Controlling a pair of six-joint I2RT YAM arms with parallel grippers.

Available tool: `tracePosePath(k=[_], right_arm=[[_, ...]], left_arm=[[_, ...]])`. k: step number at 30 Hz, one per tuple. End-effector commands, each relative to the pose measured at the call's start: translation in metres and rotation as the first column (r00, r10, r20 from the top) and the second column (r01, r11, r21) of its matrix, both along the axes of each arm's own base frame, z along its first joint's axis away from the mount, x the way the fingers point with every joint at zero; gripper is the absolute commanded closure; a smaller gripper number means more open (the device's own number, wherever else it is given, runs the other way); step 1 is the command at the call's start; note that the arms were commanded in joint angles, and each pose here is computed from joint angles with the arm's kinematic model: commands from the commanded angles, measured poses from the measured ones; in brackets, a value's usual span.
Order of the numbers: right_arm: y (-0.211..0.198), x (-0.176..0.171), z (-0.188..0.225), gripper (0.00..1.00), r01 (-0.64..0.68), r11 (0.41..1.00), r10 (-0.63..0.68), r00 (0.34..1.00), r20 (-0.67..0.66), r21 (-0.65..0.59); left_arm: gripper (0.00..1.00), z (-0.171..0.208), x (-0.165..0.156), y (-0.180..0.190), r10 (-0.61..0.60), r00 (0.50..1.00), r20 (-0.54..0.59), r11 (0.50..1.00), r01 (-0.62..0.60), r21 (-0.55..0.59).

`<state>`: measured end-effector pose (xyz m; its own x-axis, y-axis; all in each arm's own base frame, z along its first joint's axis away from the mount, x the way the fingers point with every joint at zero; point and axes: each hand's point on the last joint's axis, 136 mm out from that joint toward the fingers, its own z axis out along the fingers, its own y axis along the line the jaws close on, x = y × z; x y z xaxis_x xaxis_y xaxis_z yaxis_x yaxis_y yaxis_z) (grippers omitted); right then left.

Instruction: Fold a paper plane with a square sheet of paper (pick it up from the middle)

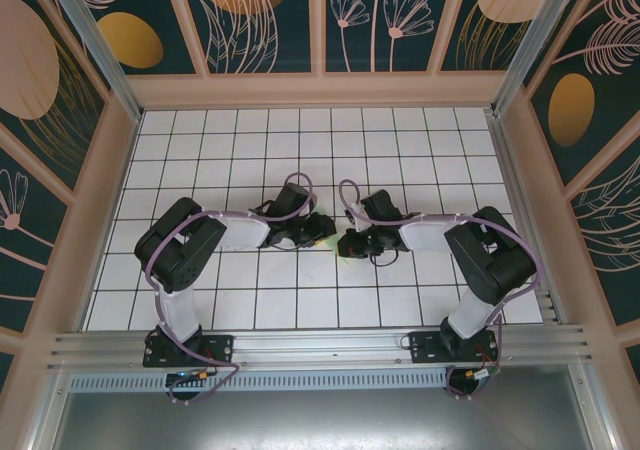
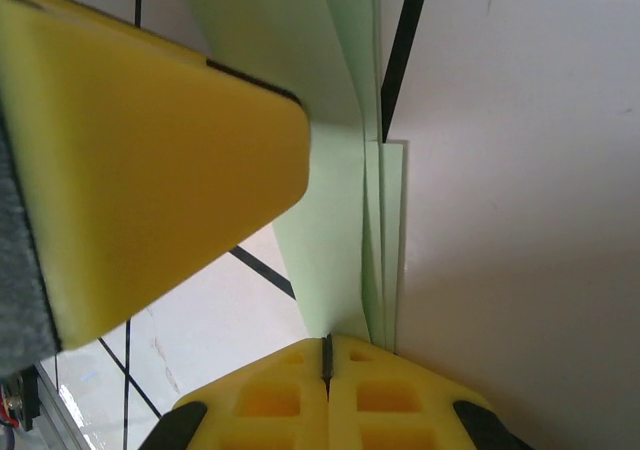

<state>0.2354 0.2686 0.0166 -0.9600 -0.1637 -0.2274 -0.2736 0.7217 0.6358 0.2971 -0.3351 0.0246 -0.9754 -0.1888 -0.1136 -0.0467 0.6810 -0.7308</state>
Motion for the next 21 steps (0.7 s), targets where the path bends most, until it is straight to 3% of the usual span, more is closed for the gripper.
tracePosePath(k=[1,10,21], right_arm=[[-0.015,-0.010,-0.026,1.00,0.000,0.996,-0.003,0.999,-0.035,-0.093],[-0.019,-0.013,-0.034,1.00,-0.009,0.994,0.003,0.999,-0.053,-0.110],[-0.022,-0.019,-0.041,1.00,-0.019,0.992,0.009,0.997,-0.077,-0.122]], left_arm=[[0.61,0.001,0.020,0.016,-0.042,0.988,0.151,0.990,0.021,0.139],[0.52,0.023,0.041,0.024,-0.101,0.949,0.299,0.988,0.059,0.145],[0.52,-0.001,0.055,0.046,-0.079,0.955,0.285,0.986,0.033,0.163]])
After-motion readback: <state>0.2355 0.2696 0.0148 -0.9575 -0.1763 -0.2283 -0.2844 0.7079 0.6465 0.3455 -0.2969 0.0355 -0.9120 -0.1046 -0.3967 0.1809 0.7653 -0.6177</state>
